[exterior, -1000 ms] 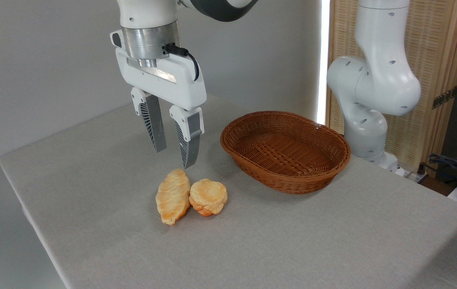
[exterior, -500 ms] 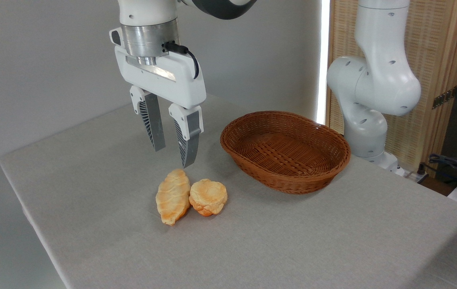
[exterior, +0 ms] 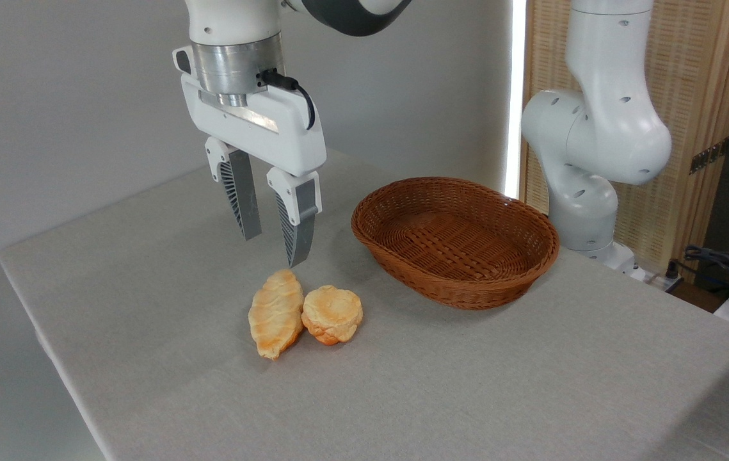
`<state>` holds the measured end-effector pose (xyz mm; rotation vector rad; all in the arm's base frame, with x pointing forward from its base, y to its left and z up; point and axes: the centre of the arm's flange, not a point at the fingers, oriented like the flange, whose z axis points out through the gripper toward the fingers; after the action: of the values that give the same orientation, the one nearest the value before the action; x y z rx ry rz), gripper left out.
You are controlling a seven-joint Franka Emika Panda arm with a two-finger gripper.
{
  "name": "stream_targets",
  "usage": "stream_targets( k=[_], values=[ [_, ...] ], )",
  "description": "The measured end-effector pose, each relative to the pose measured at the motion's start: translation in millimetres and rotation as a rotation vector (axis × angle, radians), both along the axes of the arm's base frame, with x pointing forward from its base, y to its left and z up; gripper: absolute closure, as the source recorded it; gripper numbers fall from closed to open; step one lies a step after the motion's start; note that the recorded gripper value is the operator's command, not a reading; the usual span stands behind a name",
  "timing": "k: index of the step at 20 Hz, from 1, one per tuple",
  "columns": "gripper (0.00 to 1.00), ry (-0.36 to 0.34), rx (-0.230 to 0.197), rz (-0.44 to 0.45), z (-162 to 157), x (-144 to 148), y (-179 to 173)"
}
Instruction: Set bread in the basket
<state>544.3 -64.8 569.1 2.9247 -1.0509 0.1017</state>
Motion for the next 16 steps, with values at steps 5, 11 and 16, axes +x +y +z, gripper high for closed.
stream_targets(
  k=[5,11,16],
  values=[
    [0.00,0.002,0.000,-0.001,-1.3,0.5,-0.9],
    [0.00,0.002,-0.001,-0.001,-1.3,0.6,-0.7],
    [0.00,0.002,-0.008,0.000,-1.3,0.5,-1.8]
  ],
)
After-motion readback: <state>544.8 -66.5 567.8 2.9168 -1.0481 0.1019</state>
